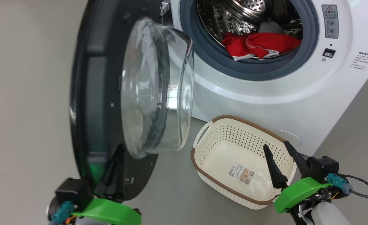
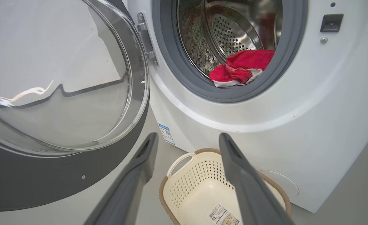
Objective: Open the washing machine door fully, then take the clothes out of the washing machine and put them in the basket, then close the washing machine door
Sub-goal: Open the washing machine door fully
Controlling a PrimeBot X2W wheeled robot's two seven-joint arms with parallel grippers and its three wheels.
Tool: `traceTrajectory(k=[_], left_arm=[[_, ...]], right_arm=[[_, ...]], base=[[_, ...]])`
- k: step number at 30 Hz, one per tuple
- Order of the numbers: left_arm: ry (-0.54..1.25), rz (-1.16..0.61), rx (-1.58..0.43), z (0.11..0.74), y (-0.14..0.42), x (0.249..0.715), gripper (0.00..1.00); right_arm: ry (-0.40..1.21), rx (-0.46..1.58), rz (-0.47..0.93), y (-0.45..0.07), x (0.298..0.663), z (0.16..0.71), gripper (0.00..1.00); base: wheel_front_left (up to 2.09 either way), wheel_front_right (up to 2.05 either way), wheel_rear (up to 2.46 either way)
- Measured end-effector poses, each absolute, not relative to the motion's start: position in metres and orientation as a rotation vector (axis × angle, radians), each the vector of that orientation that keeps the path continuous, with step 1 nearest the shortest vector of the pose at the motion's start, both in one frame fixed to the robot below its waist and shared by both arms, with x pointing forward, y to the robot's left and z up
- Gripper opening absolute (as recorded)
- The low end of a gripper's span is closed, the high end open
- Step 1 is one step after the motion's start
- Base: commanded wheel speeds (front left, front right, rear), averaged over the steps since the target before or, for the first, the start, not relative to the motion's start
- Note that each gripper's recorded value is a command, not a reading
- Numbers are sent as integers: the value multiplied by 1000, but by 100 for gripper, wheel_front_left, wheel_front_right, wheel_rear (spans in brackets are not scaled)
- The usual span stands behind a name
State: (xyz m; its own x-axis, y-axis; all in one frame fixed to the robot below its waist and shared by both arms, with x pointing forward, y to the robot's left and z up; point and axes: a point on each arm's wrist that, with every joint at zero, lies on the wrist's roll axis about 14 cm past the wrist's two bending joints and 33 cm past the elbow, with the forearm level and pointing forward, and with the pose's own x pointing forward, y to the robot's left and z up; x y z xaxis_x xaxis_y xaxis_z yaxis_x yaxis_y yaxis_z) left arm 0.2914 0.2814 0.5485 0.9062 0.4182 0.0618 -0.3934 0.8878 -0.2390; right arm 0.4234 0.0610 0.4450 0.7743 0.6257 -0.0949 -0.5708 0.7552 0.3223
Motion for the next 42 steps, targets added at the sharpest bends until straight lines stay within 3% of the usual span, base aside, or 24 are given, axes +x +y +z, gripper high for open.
traceTrajectory(k=[25, 42], left_arm=[[-100, 762, -231, 525, 384, 257, 0], [-118, 856, -265, 521, 437, 255, 0]], right_arm=[[248, 250, 654, 55, 424, 421, 100], [251, 228, 649, 48, 427, 417, 100]], base=[[0, 0, 0], [0, 0, 0]])
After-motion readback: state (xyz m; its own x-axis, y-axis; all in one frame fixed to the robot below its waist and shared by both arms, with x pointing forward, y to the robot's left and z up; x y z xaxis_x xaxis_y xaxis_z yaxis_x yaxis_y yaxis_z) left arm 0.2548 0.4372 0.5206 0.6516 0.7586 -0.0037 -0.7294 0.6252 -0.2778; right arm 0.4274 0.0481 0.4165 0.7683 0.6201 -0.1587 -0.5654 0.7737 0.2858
